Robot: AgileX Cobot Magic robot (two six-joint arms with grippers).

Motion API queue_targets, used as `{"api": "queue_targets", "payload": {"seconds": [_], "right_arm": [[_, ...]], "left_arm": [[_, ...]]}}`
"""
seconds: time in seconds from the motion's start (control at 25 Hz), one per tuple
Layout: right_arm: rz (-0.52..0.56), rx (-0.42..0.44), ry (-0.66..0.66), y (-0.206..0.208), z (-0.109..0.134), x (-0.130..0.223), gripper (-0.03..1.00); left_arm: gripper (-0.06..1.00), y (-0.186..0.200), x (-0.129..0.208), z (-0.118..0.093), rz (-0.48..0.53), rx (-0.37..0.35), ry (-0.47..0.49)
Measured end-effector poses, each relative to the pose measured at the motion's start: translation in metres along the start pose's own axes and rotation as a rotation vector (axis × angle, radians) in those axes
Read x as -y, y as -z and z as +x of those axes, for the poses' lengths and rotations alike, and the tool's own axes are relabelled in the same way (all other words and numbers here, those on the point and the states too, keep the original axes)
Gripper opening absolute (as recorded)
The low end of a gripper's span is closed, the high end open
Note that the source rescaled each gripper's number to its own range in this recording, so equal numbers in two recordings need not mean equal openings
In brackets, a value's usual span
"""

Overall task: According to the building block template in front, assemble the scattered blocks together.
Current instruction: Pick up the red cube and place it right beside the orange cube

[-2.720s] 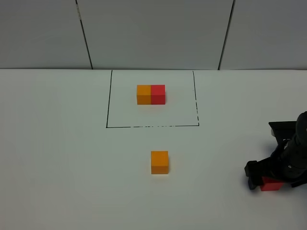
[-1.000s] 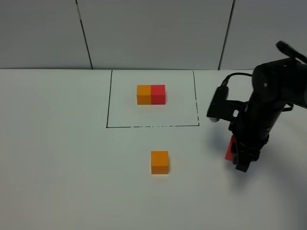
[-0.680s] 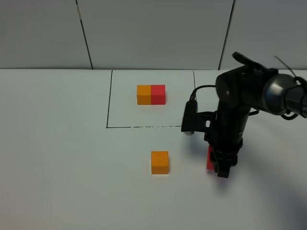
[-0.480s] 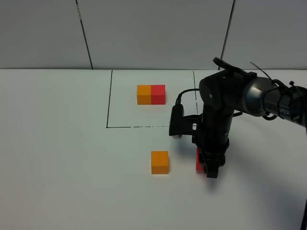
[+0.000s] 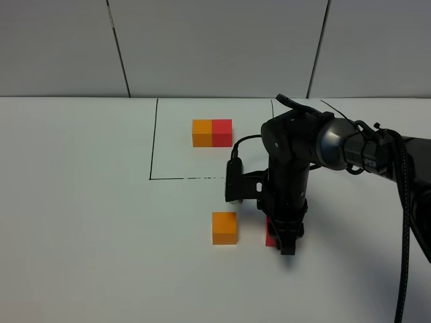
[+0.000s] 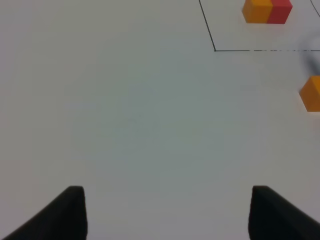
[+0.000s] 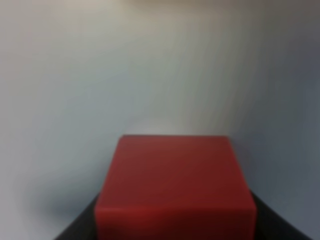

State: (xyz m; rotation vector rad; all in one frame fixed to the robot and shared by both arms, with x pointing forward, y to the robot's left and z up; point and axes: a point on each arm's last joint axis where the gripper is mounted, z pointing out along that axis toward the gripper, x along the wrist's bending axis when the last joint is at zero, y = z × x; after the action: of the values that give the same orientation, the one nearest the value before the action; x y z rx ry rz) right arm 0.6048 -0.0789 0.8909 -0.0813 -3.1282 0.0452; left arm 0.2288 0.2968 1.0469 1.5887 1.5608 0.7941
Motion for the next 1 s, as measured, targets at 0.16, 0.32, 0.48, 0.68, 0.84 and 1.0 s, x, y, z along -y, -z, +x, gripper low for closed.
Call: {"api": "queue_targets", "payload": {"seconds": [0.16, 0.32, 0.48, 0.68, 0.84, 1.0], "right_arm": [[-0.007, 0.011, 0.008, 0.000, 0.002, -0.005, 0.00], [-0.022, 0.016, 0.003, -0.001, 0.002, -0.007, 0.00], [-0.028, 0.023, 0.011, 0.000, 0.004, -0.011, 0.00], [-0.039, 0.034, 0.014, -0.001, 0.005, -0.015, 0.00], [-0.049, 0.039, 0.011, -0.001, 0.004, -0.016, 0.00], [-0.054, 0.046, 0.016, 0.000, 0.005, -0.019, 0.00]], "left_arm": [[0.54, 0.000, 0.000, 0.000, 0.000, 0.000, -0.001], [0.54, 0.000, 0.000, 0.000, 0.000, 0.000, -0.001], [0.54, 0.000, 0.000, 0.000, 0.000, 0.000, -0.001], [0.54, 0.000, 0.000, 0.000, 0.000, 0.000, -0.001], [0.54, 0.000, 0.000, 0.000, 0.000, 0.000, -0.001], [0.54, 0.000, 0.000, 0.000, 0.000, 0.000, -0.001]]}}
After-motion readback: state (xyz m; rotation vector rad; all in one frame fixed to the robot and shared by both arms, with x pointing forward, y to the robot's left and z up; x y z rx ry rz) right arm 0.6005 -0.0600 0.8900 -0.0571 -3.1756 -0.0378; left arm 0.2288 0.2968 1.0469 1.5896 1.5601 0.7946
